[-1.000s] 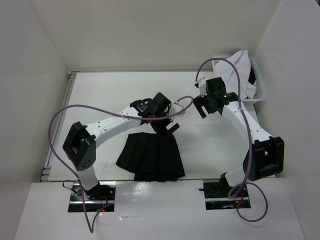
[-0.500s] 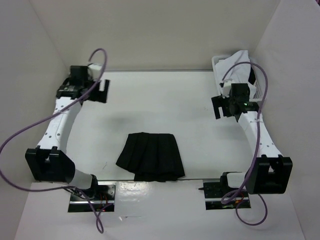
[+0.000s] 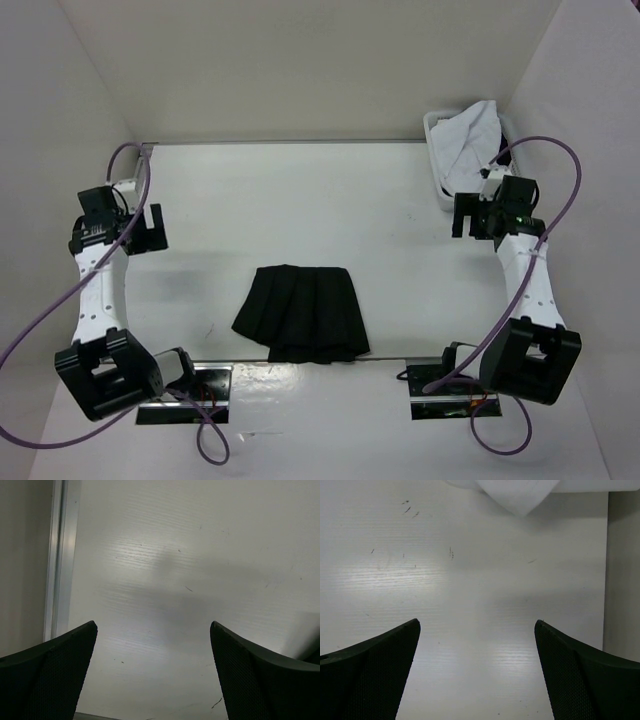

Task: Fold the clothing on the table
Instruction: Fold the skirt

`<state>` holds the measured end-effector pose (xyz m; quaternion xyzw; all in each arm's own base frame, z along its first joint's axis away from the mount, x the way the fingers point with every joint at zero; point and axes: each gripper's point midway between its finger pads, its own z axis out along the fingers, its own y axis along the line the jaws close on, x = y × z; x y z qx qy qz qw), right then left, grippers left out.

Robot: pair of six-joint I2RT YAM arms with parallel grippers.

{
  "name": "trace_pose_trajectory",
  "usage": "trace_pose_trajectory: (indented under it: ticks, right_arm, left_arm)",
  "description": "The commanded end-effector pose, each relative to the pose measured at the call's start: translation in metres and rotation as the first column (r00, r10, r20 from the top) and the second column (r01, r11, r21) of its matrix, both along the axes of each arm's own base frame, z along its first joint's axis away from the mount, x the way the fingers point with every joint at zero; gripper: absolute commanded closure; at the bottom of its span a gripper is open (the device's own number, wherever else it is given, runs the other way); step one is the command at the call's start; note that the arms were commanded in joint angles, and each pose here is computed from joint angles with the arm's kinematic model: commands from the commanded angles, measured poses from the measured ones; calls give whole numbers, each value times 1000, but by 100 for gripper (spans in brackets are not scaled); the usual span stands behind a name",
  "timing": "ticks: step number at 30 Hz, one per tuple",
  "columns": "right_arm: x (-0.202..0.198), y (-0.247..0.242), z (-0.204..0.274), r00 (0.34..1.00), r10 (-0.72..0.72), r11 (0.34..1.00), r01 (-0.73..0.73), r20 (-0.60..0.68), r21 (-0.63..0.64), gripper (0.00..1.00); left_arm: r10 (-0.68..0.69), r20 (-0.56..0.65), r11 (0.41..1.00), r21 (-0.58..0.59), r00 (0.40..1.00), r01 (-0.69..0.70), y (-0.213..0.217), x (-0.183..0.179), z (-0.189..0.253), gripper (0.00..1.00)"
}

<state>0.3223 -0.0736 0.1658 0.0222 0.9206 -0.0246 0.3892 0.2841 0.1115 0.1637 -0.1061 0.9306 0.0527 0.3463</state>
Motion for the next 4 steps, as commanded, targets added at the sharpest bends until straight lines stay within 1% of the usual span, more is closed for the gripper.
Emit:
trace_pose_trajectory:
  ticks: [1,4]
  right_arm:
    - [16,-3,20,996,-1,1000,-1,85,15,1]
    - [14,-11,19,996,-36,999,35,81,5,1]
  left_arm:
    - [-34,68,998,-45,997,37,-7,11,8,1]
    - [-31,74,998,-52,997,35,-5,13,10,1]
